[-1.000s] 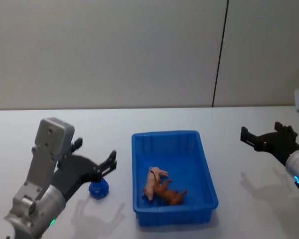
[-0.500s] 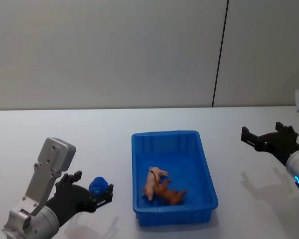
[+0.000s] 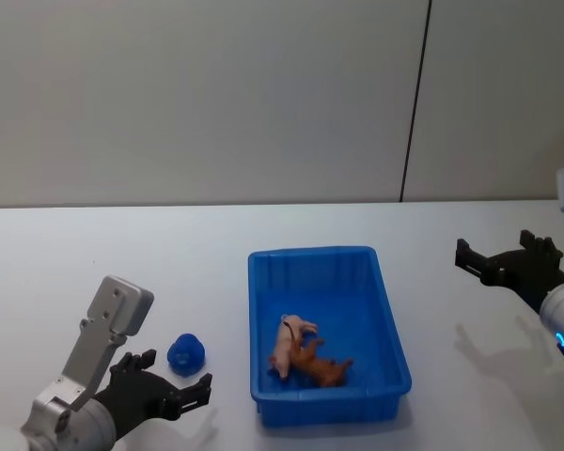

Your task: Pick up the two dolls from the table and place them into the box.

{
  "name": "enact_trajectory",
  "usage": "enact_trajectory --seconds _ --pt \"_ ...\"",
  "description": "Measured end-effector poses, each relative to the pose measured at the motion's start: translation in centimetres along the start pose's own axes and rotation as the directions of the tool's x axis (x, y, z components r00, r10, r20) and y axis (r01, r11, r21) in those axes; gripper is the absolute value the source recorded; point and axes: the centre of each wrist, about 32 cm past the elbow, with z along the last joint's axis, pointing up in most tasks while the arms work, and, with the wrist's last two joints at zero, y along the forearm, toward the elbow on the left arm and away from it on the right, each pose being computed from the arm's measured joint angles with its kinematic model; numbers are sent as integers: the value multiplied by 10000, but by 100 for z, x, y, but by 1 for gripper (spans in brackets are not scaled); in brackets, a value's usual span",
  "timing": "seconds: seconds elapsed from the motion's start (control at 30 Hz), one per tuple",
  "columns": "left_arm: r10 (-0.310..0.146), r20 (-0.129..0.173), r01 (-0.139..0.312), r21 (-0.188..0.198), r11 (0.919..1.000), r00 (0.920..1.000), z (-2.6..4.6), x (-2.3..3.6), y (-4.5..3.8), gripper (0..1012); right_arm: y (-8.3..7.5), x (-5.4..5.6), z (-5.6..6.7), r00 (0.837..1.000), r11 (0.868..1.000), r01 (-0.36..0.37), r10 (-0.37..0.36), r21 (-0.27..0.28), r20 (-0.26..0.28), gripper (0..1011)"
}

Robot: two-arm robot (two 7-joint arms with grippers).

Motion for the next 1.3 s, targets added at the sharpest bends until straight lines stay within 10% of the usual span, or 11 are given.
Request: enact_trajectory --seconds 0.57,1.3 --pt "152 -226 -149 156 9998 9996 -43 95 -263 1000 0 0 0 10000 10000 -1 1 1 1 1001" --pt "261 -308 -246 461 9986 9992 95 179 -542 1000 0 0 0 10000 10000 -2 2 0 -1 1001"
